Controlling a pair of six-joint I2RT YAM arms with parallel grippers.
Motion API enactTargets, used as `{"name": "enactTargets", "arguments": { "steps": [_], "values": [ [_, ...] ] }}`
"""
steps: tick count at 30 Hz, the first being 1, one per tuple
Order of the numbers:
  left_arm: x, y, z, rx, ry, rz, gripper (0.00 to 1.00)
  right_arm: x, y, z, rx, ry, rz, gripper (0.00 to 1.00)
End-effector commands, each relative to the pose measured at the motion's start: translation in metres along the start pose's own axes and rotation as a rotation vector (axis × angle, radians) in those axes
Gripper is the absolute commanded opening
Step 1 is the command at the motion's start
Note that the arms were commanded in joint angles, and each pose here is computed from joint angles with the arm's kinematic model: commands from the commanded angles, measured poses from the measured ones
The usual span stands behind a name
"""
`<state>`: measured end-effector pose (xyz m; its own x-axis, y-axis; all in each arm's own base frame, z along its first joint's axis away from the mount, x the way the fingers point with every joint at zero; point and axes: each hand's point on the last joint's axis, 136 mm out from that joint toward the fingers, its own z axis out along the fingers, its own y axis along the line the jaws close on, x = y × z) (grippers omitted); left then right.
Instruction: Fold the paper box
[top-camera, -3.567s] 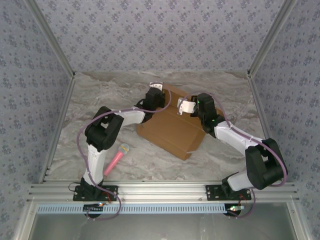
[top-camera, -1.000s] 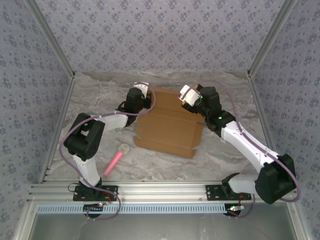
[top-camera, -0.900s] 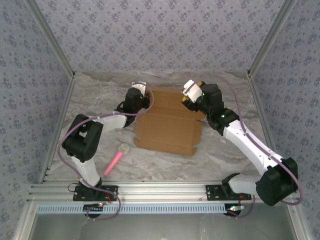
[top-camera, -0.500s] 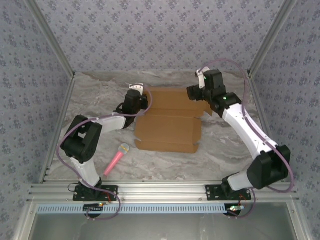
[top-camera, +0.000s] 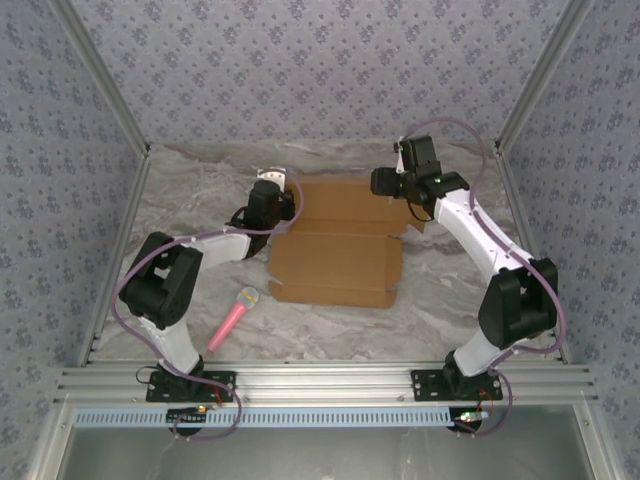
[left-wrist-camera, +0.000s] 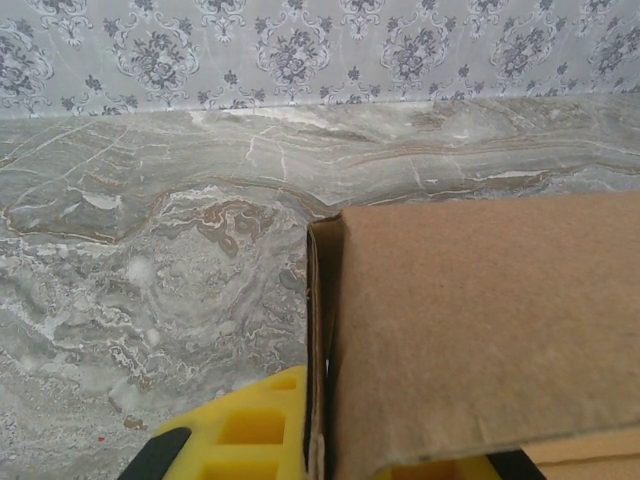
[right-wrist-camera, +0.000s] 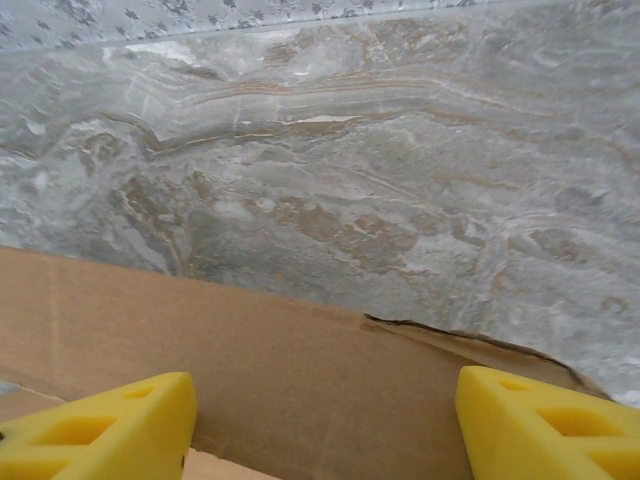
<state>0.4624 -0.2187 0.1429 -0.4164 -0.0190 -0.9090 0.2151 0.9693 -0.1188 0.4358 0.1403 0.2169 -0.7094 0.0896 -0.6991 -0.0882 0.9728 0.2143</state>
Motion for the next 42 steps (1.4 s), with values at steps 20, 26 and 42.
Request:
{"name": "enactTargets", "arguments": {
  "steps": [20,26,42],
  "values": [
    [-0.019,-0.009,-0.014,0.014,-0.049,-0.019,0.0,0.0,0.024,0.017,-0.373,-0.054,0.483,0.37],
    [-0.021,-0.007,-0.018,0.008,-0.049,-0.017,0.0,0.005,0.004,0.002,-0.251,-0.069,0.37,0.65],
    [-0.032,-0.006,-0.023,-0.004,-0.068,-0.024,0.0,0.085,-0.032,-0.026,-0.066,-0.13,0.095,0.79]
  ]
}}
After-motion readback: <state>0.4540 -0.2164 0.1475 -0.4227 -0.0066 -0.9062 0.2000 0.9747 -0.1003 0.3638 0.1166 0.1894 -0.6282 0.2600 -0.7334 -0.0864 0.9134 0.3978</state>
